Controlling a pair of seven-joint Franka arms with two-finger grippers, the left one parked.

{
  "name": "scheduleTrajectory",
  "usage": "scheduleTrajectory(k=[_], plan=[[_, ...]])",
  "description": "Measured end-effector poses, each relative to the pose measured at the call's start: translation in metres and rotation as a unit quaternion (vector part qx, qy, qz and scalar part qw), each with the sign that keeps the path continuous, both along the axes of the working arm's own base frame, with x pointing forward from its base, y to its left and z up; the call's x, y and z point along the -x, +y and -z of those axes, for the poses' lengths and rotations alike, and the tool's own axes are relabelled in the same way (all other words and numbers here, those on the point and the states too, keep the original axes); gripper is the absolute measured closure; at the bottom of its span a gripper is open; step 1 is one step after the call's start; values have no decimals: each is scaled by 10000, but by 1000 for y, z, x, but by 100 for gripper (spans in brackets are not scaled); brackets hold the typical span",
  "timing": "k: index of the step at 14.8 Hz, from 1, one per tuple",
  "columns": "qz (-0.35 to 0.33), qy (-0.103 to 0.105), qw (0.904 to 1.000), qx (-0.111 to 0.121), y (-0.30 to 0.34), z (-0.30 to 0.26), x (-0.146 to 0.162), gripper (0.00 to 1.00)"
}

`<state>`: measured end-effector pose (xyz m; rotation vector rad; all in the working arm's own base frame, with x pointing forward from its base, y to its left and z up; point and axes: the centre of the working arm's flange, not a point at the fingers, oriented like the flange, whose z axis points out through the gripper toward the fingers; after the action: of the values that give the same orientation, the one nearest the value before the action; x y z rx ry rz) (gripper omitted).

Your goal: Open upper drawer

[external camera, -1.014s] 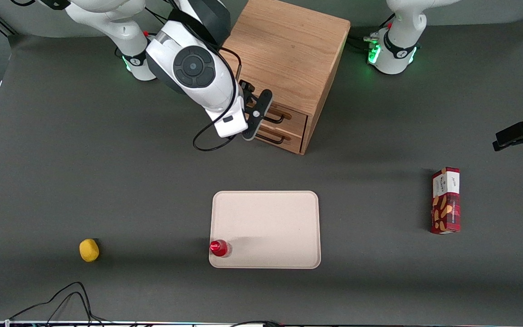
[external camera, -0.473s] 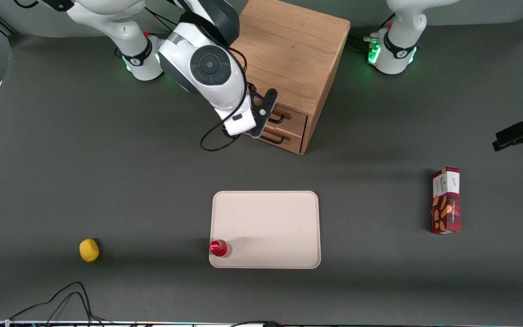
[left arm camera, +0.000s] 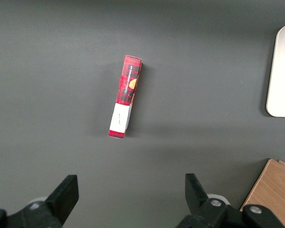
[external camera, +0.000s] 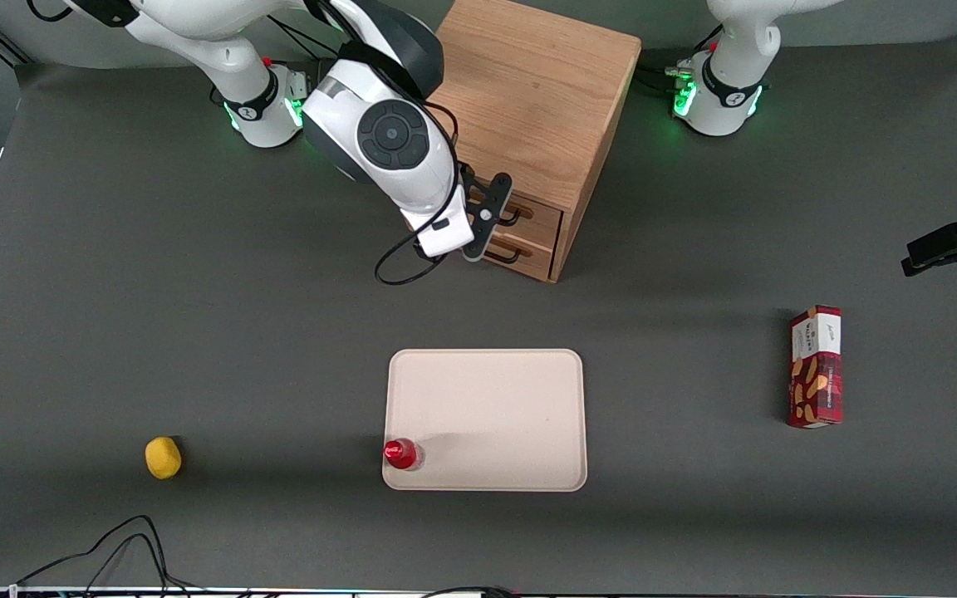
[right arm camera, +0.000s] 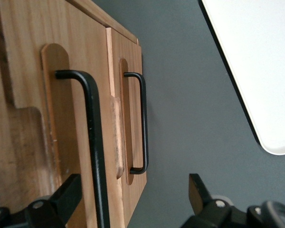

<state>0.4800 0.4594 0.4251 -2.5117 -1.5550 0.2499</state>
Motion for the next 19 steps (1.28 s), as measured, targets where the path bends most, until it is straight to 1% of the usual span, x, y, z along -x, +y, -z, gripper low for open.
scheduleTrajectory(k=[6, 11, 16, 19], plan=[[-23, 15, 10000, 24, 1, 13, -2, 0], [-97, -84, 9999, -49, 3, 16, -3, 0], [-170, -129, 9997, -89, 1, 17, -6, 0], [-156, -231, 9996, -79, -12, 20, -21, 0]])
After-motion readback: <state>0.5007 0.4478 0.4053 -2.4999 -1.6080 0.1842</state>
